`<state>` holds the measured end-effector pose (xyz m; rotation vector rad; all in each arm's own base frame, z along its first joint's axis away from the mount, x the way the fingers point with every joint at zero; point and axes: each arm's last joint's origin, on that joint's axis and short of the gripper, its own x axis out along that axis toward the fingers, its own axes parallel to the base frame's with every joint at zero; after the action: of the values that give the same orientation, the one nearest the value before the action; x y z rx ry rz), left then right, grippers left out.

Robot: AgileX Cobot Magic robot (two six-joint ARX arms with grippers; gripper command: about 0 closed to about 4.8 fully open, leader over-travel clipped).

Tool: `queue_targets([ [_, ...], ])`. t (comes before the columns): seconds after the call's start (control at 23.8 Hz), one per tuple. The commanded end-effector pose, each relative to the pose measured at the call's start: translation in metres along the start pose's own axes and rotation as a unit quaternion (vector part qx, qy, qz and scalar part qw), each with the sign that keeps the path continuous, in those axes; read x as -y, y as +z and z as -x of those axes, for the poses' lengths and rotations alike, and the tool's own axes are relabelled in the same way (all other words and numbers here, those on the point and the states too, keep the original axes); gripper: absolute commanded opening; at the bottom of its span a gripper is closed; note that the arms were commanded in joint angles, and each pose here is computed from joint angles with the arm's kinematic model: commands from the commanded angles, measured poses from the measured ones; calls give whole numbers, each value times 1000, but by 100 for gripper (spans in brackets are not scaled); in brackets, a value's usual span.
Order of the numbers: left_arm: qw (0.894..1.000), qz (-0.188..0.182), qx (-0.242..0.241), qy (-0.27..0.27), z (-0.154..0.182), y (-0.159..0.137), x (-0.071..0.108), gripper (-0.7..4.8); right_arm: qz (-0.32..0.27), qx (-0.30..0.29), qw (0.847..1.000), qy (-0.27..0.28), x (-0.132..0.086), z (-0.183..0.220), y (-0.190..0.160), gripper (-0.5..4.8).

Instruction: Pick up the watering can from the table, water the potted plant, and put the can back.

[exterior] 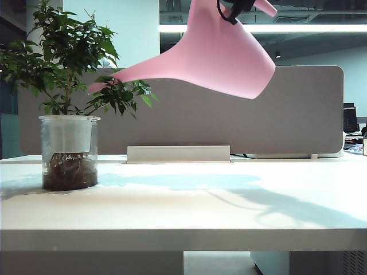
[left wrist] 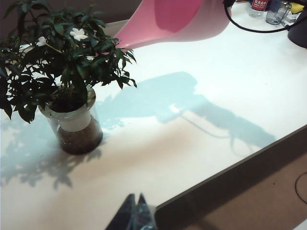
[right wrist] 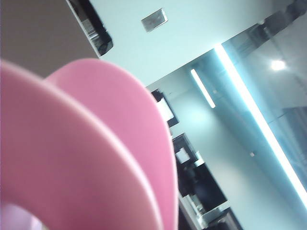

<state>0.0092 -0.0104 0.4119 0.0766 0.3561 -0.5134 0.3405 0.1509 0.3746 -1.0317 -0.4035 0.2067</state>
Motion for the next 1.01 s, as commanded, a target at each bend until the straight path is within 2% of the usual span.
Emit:
queue_targets([
  [0.04, 1000, -3, 5, -1, 1, 1, 0, -5, -35, -15, 999, -21, 8, 2, 3, -6],
  [0.25, 1000, -3, 5, -1, 1, 1, 0, -5, -171, -48, 984, -32, 6, 2, -1, -6],
  [0.42, 1000, -3, 5, -1, 1, 1, 0, -5, -214, -74, 973, -42, -1, 4, -7, -6],
  [0.59, 1000, -3, 5, -1, 1, 1, 0, -5, -273, -103, 955, -41, -29, 17, -23, -6],
  [0.71, 1000, -3, 5, -1, 1, 1, 0, -5, -335, -108, 934, -62, -49, 33, -41, -6],
  [1.01, 1000, -3, 5, -1, 1, 1, 0, -5, -444, -110, 882, -113, -76, 61, -87, -6],
])
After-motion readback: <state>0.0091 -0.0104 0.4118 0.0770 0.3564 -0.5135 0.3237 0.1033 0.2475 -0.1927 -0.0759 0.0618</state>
